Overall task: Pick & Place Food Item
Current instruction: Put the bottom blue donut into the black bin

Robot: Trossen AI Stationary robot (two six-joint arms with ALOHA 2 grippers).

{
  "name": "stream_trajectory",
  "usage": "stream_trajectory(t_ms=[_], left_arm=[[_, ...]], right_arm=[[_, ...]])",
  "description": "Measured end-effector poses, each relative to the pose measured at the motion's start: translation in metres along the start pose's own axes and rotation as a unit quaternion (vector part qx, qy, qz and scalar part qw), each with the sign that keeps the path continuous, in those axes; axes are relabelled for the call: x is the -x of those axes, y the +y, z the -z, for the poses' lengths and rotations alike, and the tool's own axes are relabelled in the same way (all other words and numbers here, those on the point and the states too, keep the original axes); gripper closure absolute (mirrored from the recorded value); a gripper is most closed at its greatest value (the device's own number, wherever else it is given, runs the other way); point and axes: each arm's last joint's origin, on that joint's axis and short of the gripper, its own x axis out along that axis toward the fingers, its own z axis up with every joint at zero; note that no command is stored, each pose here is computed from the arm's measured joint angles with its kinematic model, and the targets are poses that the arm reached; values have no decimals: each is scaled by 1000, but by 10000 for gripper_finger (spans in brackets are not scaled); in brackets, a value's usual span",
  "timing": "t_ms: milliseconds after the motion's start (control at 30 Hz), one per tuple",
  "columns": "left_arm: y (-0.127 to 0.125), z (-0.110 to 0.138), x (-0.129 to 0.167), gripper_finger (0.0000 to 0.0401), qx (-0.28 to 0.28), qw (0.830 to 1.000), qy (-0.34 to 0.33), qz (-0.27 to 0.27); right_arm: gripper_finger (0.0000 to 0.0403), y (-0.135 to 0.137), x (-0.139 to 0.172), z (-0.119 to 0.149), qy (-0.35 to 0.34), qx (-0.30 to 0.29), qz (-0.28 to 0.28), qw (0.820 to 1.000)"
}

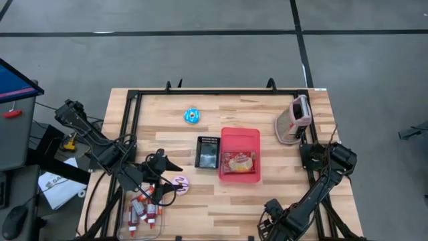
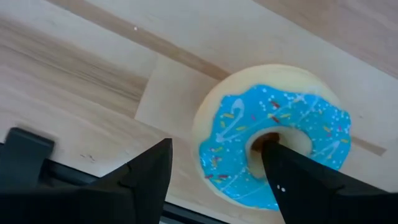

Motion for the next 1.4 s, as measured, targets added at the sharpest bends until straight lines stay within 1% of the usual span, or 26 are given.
stream_trajectory(t_ms=[300,467,667,767,933,1000,1100,1267,1400], left_arm=[[-1,-1,0,104,9,1000,-6,5],[-1,-2,0,104,17,1000,-7,5],[-1,-1,0,106,22,1000,-7,6],[-1,-1,0,110,22,1000,-7,6],[-1,-1,0,115,22,1000,-7,6],[-1,-1,0,116,22,1000,-7,6],[-1,-1,0,116,24,1000,-7,6],[-1,-1,0,116,26,1000,-7,6],[-1,-1,0,116,28,1000,-7,6]], right_arm=[[163,-3,-2,-1,-8,0,7,1000],[163,-3,-11,0,4,0,-15,1000],[167,-5,-16,0,4,-3,-15,1000],[186,-6,-16,0,2,-3,-14,1000],[241,-5,-16,0,-4,-3,-20,1000],[262,-3,-16,0,-6,-1,-33,999],[288,2,-13,2,-10,7,-69,998],[304,21,5,-4,-21,32,-121,992],[304,43,31,-21,-49,67,-144,986]])
